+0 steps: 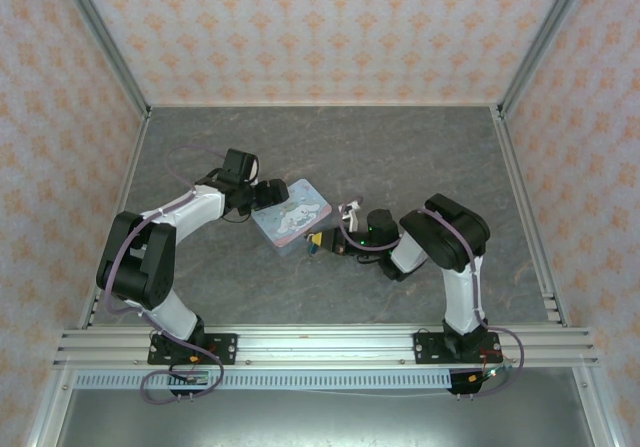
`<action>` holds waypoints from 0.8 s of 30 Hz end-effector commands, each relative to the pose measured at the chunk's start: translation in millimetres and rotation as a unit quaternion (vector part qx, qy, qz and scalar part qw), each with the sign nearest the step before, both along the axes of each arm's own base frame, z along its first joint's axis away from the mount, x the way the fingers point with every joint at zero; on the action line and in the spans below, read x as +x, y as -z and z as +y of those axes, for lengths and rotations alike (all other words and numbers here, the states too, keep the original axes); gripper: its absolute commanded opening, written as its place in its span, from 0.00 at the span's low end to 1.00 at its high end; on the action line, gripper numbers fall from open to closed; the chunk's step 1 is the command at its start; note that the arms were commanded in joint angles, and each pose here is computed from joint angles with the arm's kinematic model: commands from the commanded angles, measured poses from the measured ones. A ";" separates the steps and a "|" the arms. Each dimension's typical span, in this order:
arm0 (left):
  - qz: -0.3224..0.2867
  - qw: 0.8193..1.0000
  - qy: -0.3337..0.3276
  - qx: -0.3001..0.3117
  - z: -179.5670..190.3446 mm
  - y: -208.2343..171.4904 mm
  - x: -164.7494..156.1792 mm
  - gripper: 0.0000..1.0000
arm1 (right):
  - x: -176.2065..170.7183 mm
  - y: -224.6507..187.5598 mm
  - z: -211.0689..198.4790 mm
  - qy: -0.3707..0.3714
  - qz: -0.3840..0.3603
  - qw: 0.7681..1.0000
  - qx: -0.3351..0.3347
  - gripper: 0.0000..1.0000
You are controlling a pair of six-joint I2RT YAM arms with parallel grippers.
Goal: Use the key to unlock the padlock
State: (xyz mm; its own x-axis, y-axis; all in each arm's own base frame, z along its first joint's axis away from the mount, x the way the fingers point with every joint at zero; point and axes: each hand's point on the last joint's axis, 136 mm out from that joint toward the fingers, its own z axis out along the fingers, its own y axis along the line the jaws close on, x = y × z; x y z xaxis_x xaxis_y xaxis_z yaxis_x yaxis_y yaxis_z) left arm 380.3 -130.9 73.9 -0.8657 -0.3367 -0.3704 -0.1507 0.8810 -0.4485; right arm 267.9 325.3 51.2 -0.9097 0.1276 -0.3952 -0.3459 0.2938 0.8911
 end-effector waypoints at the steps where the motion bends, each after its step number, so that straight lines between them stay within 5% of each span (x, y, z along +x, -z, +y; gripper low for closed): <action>1: 0.022 1.000 -0.005 0.018 6.3 10.9 -13.6 0.83 | 13.1 -26.0 -3.8 0.032 -0.031 0.999 0.030 0.00; 14: 0.016 1.000 -0.017 0.019 9.4 7.9 -13.8 0.86 | 45.5 -53.9 -26.6 0.142 -0.031 0.988 0.054 0.00; 24: -0.047 0.997 -0.055 0.027 25.6 -39.7 -15.6 1.00 | 35.0 -35.2 -59.9 0.160 -0.025 0.987 -0.023 0.00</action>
